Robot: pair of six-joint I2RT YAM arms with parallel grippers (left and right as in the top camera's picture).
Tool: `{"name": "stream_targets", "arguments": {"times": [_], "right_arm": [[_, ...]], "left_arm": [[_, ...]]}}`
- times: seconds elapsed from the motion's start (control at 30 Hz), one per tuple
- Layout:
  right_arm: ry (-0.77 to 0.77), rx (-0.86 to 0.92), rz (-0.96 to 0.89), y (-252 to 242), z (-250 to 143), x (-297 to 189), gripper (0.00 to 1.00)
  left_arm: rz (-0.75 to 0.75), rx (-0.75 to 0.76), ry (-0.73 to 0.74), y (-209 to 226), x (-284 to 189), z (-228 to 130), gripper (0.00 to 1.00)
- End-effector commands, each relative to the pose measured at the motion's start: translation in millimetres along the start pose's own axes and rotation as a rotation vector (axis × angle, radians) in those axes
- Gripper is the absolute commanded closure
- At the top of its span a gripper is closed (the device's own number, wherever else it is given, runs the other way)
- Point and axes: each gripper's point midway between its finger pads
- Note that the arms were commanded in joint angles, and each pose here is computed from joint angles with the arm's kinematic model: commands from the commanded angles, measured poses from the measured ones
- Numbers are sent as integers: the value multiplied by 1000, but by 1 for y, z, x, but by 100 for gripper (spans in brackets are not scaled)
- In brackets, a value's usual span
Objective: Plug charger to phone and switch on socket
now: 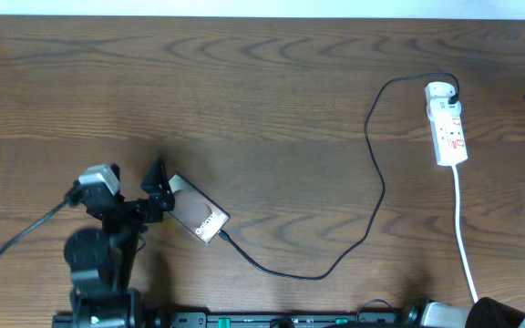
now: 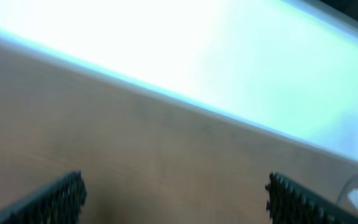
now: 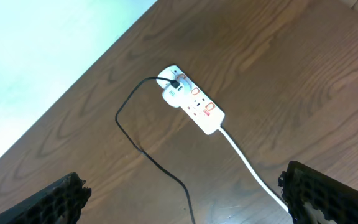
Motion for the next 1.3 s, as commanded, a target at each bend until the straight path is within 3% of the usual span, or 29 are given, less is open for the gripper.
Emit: {"name": "stream_targets", "arguments": {"times": [0.0,0.13,0.3,0.4,0.57,0.7,1.27], "right_arm": [[-9,14,-6,-2,1,-2,1],[-9,14,-6,-2,1,-2,1],[-9,14,-6,-2,1,-2,1],[-9,14,-6,-2,1,-2,1],[-9,14,-6,-2,1,-2,1],[-9,14,-6,-2,1,-2,1],[-9,14,-6,-2,1,-2,1]], "left_arm": [[-18,162,-130,-5,-7,6,8],[-26,282,-195,-6,-13,-2,9],[-153,554,-202,-27,-17,-34,9],[-122,530,-122,-17,-16,-52,9],[123,247,-33,30,-16,-65,9],[178,234,76,42,-18,-91,9],[211,242,74,48,-19,-89,8]]}}
Point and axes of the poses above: each gripper's point midway between its finger pads, its own x axis out along the fingers, its own y axis along the line the jaws close on, z = x × y, and after that the axes turned 10 degrees about x, right-handed
